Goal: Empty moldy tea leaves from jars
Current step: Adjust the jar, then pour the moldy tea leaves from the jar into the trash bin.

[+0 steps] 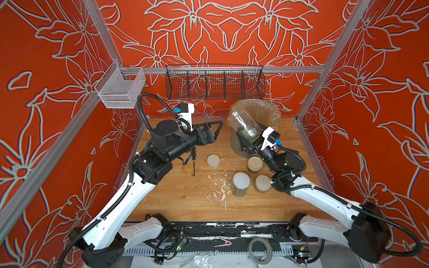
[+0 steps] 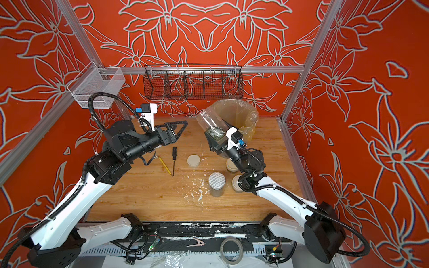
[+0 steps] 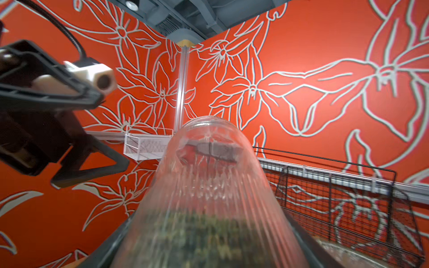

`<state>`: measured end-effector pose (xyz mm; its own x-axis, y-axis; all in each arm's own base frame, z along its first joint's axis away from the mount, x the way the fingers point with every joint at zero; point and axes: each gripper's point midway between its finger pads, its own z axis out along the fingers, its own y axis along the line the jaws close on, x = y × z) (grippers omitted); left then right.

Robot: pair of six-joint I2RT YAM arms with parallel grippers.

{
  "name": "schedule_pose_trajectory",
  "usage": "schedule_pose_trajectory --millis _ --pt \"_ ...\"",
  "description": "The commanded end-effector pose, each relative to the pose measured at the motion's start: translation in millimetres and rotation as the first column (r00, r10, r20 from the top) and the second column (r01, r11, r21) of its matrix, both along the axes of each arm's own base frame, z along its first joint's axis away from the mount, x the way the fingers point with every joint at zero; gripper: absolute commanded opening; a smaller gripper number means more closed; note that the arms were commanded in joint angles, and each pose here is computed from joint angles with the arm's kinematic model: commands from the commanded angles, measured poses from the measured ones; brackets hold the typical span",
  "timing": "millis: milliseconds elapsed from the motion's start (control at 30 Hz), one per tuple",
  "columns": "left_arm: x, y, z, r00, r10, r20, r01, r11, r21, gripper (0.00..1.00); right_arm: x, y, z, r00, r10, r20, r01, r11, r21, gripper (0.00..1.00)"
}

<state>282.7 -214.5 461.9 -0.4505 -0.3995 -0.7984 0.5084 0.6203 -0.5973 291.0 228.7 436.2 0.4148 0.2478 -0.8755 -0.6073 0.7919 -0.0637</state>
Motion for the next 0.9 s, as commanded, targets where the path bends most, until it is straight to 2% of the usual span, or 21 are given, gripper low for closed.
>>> schedule_pose_trajectory --millis 0,233,400,533,700,867 --pt "-10 0 -8 0.997 -0.061 0.057 0.052 0.988 0.147 0.98 6 -28 29 0.991 -0.134 0.001 0.134 0.991 0.03 0.27" --pt "-26 -15 -23 0.977 -0.207 0.059 0.188 0.954 0.232 0.98 35 -55 27 0.965 -0.229 -0.131 0.234 0.972 0.023 0.26" --pt "-27 -17 -33 0.975 -0.217 0.042 0.201 0.949 0.242 0.98 63 -81 18 0.924 -0.252 -0.289 0.28 0.958 0.061 0.23" --pt "-26 -20 -38 0.972 -0.232 0.039 0.217 0.948 0.232 0.98 85 -96 -1 0.865 -0.284 -0.415 0.329 0.944 0.04 0.23" --pt "-26 -25 -41 0.967 -0.255 0.021 0.243 0.942 0.231 0.98 101 -105 -17 0.805 -0.316 -0.503 0.368 0.93 0.006 0.23" --pt "-28 -29 -47 0.962 -0.272 0.002 0.265 0.94 0.216 0.98 115 -106 -30 0.77 -0.316 -0.555 0.37 0.929 -0.017 0.22"
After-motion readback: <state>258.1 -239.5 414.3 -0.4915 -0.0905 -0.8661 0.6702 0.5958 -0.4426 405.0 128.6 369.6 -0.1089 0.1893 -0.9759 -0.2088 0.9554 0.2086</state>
